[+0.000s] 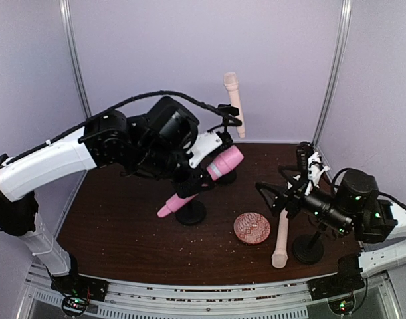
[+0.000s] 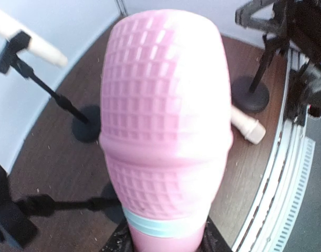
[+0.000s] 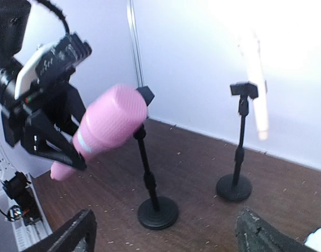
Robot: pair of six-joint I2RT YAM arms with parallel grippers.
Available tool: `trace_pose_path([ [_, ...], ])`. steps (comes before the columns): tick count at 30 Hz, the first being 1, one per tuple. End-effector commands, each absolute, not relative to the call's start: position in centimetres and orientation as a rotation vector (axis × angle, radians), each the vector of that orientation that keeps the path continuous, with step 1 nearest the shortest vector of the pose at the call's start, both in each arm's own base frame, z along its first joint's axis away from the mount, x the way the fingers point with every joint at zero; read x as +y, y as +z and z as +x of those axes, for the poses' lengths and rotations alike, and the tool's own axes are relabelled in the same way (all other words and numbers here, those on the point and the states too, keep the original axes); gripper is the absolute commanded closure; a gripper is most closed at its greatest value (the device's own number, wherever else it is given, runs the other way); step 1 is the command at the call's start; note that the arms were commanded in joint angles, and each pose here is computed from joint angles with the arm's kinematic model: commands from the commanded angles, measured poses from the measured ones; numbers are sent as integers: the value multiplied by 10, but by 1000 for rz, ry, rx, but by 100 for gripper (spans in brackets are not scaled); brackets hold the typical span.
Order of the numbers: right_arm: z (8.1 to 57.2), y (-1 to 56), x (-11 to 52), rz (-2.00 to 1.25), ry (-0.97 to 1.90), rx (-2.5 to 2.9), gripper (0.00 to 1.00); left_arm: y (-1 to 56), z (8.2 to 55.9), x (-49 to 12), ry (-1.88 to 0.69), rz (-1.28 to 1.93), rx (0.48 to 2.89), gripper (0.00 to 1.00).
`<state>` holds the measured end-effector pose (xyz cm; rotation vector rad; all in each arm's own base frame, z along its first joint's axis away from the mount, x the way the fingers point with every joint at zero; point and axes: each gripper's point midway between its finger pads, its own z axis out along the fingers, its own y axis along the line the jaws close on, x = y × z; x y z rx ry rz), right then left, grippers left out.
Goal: Attach the microphones to the stand
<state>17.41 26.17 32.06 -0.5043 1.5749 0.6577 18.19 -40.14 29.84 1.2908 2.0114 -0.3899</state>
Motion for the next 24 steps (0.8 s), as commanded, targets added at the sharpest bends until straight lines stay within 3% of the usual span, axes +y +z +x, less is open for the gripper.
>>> trace_pose_path([
  [1, 168, 331, 250, -581, 624, 1515, 2, 397, 191, -418, -603, 1244, 1649, 100],
  [4, 163, 330, 257, -636, 634, 1506, 2, 423, 185, -422, -741, 1208, 1513, 100],
  [10, 158, 316, 295, -760, 681, 1530, 9, 436, 161, -409, -956, 1080, 1177, 100],
  [24, 156, 324, 397, -867, 853, 1518, 16, 424, 185, -353, -1064, 598, 1196, 100],
])
